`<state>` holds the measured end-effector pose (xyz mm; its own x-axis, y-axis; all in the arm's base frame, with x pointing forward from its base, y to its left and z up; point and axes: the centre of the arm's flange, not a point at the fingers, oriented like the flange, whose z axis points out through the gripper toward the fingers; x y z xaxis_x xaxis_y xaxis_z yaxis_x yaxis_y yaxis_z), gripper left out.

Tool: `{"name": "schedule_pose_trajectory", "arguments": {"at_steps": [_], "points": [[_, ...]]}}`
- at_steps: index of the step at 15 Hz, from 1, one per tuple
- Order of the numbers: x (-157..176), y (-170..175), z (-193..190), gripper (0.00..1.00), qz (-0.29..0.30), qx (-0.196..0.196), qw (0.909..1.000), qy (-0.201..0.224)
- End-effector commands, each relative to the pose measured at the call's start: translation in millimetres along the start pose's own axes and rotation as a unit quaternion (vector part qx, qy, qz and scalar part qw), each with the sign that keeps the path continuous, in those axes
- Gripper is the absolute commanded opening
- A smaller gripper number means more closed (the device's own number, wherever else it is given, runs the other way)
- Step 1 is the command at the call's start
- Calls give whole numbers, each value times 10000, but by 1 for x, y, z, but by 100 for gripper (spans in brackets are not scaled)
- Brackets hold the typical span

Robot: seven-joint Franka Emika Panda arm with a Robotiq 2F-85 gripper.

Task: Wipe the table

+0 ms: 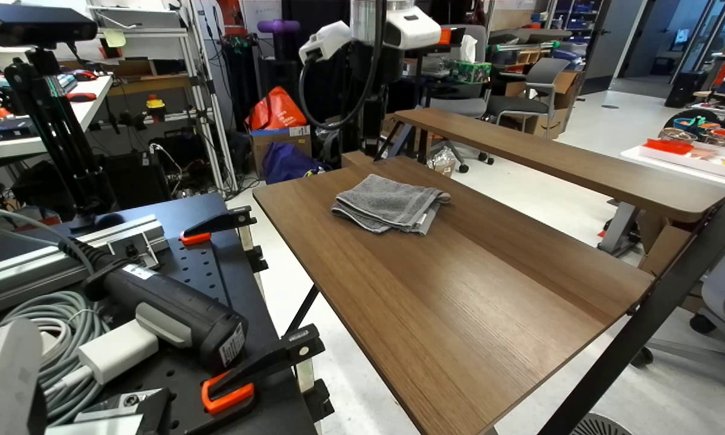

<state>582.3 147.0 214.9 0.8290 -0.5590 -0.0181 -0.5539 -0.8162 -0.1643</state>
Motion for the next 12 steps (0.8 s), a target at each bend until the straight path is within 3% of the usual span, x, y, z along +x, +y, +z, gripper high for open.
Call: {"name": "schedule_pose_trajectory", "arguments": {"at_steps": [1,12], "points": [[23,-33,37,100,182,-148,9997,-41],[58,-30,120,100,371,-599,9974,-147]]}}
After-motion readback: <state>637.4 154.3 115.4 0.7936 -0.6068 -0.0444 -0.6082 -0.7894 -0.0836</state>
